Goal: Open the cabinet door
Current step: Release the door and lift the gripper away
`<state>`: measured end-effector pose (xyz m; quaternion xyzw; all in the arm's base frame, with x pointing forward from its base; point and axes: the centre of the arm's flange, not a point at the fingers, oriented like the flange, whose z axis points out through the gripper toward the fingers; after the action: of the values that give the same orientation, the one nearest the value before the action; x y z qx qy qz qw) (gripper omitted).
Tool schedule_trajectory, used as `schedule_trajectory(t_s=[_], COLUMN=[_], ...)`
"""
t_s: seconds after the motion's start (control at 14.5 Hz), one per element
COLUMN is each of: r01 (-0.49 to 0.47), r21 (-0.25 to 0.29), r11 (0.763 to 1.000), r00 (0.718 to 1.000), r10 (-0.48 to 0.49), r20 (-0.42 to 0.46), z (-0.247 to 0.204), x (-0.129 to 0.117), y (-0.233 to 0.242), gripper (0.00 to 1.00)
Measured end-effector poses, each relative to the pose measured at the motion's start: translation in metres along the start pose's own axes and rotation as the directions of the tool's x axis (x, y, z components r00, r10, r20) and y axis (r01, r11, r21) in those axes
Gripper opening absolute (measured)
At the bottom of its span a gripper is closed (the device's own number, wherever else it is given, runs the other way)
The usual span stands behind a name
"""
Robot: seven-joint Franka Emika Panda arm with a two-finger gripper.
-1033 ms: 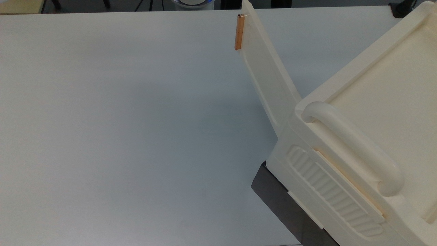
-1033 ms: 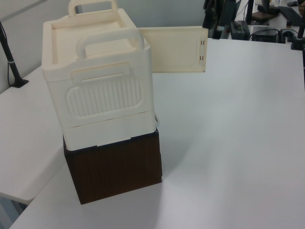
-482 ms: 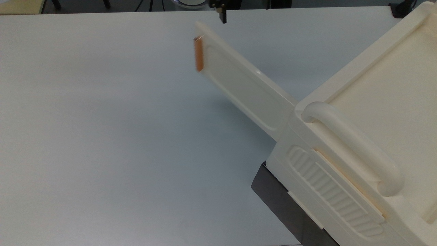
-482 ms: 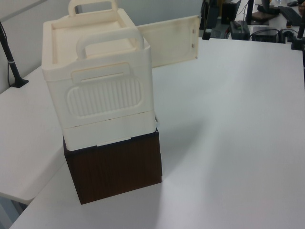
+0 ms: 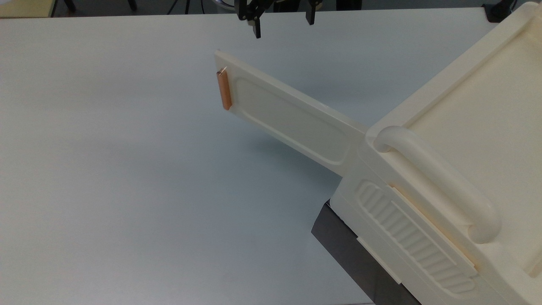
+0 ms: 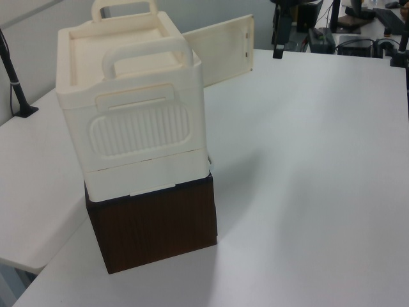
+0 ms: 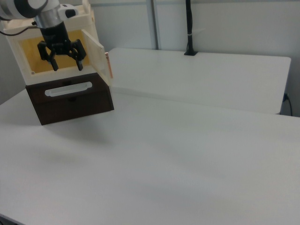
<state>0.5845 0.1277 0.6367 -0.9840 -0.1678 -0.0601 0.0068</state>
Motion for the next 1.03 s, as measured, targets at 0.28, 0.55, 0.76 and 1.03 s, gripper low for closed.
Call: schedule_trajectory(t_s=[0.28, 0.55, 0.76, 1.03], r01=[-0.009, -0.012, -0.037, -0.072], r21=[0.002, -0.003, -0.01, -0.014], r11=[1.0, 1.0, 0.999, 0.997], r00=[0.999, 0.999, 0.997, 0.995], r10=[0.009, 0.012, 0.038, 0.073], r20=[0.033, 0.05, 0.063, 0.074], z=[0.02, 0.034, 0.042, 0.043], x=[0.006, 0.01, 0.011, 0.006], y=[0.006, 0.009, 0.025, 0.046], gripper=[1.0, 1.0, 1.0, 1.0])
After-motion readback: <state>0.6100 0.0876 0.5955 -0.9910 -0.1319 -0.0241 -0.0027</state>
